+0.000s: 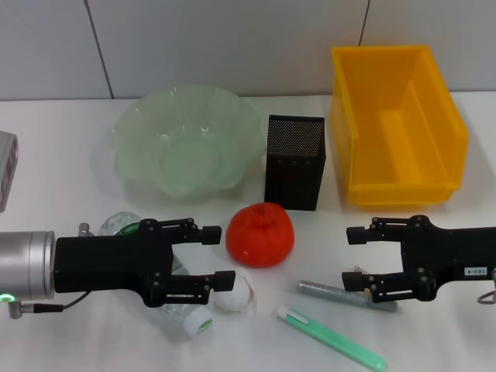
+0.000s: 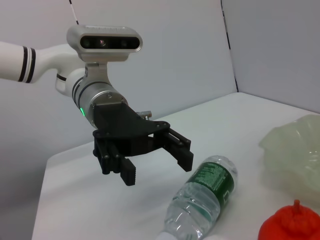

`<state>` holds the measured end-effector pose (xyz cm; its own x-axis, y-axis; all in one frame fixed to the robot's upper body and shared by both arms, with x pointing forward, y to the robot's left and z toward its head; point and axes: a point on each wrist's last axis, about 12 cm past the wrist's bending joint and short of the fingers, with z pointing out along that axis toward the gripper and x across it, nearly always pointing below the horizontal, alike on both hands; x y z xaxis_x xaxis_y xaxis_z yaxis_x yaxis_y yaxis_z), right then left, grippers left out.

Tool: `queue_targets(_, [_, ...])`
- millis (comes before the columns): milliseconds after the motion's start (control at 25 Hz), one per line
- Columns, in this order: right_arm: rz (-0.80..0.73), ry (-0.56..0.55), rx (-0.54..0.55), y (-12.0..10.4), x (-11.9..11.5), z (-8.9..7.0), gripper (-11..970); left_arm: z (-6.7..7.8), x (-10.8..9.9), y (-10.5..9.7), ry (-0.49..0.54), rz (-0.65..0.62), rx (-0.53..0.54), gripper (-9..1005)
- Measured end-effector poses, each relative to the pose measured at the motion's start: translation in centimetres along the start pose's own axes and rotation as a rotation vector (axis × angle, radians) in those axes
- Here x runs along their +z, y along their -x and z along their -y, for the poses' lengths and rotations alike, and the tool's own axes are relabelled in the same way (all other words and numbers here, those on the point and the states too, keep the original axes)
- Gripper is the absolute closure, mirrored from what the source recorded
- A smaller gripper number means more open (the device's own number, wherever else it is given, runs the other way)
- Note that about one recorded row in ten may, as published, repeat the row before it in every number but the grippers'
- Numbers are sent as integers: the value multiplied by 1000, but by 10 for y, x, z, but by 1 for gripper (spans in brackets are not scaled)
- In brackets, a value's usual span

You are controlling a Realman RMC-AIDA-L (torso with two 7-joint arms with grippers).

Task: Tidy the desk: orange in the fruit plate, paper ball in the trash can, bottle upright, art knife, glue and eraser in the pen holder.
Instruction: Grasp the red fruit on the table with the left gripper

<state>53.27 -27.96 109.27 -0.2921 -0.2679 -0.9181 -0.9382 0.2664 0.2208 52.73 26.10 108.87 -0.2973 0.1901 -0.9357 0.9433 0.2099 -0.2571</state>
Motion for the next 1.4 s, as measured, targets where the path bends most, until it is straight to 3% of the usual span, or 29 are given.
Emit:
queue_targets(760, [4, 8, 17, 0, 0, -1, 173, 2, -2, 0, -21, -7, 4, 232])
queue_targets(920, [3, 4, 28, -2, -2, -2, 174, 0, -1, 12, -29, 1, 45, 234])
queue_targets(1160, [-2, -7, 44, -6, -6, -3, 174, -15, 12, 36, 32, -27, 125, 237])
queue_targets(1400, [-4, -15, 61, -8, -7, -3, 174, -29, 42, 48, 67, -123, 161, 240])
